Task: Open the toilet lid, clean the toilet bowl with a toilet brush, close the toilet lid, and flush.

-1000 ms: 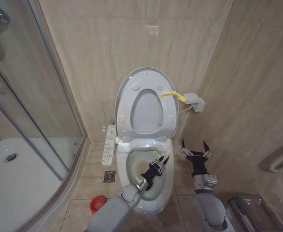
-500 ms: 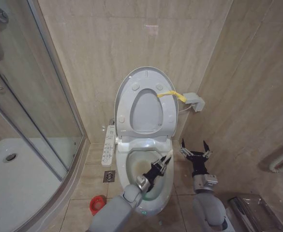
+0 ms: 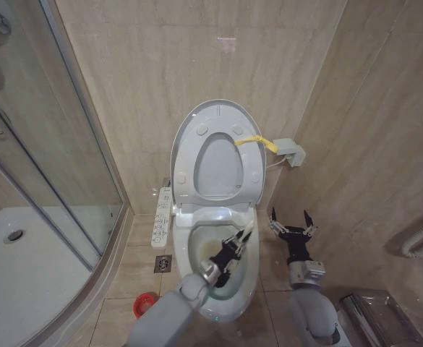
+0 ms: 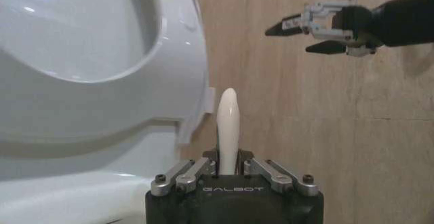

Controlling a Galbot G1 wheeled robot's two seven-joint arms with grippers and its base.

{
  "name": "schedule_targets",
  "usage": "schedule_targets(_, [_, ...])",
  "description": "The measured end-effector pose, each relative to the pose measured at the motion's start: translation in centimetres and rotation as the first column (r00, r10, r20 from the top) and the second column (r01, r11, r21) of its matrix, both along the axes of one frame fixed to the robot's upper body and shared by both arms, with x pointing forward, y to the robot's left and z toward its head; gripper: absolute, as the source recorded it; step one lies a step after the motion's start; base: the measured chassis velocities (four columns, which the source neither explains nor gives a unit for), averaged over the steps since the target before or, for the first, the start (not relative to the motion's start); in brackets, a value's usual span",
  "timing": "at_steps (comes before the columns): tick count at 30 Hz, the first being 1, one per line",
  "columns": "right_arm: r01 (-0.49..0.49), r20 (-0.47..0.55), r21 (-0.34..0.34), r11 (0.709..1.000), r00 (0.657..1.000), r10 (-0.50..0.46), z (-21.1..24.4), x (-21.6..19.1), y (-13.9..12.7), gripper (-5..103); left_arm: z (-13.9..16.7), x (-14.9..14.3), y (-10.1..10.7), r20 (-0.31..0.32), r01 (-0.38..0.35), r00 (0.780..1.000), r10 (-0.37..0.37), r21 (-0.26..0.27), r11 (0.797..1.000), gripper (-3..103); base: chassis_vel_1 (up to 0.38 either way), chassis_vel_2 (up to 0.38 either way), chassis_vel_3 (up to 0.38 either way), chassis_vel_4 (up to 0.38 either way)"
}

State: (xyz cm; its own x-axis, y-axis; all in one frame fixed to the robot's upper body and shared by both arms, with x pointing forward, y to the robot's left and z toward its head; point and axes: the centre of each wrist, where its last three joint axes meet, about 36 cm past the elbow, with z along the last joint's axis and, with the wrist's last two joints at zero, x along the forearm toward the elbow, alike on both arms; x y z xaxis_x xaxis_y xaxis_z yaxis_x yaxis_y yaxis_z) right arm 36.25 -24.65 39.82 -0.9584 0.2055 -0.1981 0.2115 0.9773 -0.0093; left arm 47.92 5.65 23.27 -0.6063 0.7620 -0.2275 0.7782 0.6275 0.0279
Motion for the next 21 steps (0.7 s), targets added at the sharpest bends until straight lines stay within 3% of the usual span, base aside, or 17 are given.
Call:
schedule_targets(1, [0.000, 0.000, 0.000, 1.000, 1.000, 0.000, 0.0, 0.0, 0.0, 100, 0.0, -0.6, 1.7, 0.003, -0.022, 1.000, 0.022, -0.001, 1.000, 18, 0.000, 0.000, 0.000, 0.000])
schedule_targets(3, [0.000, 0.000, 0.000, 1.000, 1.000, 0.000, 0.0, 0.0, 0.0, 100, 0.0, -0.9, 2.4, 0.005, -0.032, 0.999, 0.032, -0.002, 0.999, 18, 0.000, 0.000, 0.000, 0.000])
schedule_targets(6, [0.000, 0.000, 0.000, 1.000, 1.000, 0.000, 0.0, 0.0, 0.0, 100, 0.8, -2.1, 6.3, 0.021, -0.081, 0.996, 0.081, 0.002, 0.997, 18, 0.000, 0.000, 0.000, 0.000])
schedule_targets(7, [0.000, 0.000, 0.000, 1.000, 1.000, 0.000, 0.0, 0.0, 0.0, 100, 0.8, -2.1, 6.3, 0.021, -0.081, 0.996, 0.081, 0.002, 0.997, 18, 0.000, 0.000, 0.000, 0.000])
schedule_targets(14, [0.000, 0.000, 0.000, 1.000, 1.000, 0.000, 0.0, 0.0, 0.0, 100, 1.6, -4.4, 11.9, 0.037, -0.154, 0.988, 0.153, 0.014, 0.988, 17, 0.000, 0.000, 0.000, 0.000])
schedule_targets(17, [0.000, 0.000, 0.000, 1.000, 1.000, 0.000, 0.0, 0.0, 0.0, 100, 1.6, -4.7, 12.5, 0.042, -0.173, 0.984, 0.172, 0.010, 0.985, 17, 0.000, 0.000, 0.000, 0.000])
schedule_targets(21, [0.000, 0.000, 0.000, 1.000, 1.000, 0.000, 0.0, 0.0, 0.0, 100, 3.2, -4.6, 12.1, 0.073, -0.207, 0.975, 0.209, -0.032, 0.978, 17, 0.000, 0.000, 0.000, 0.000])
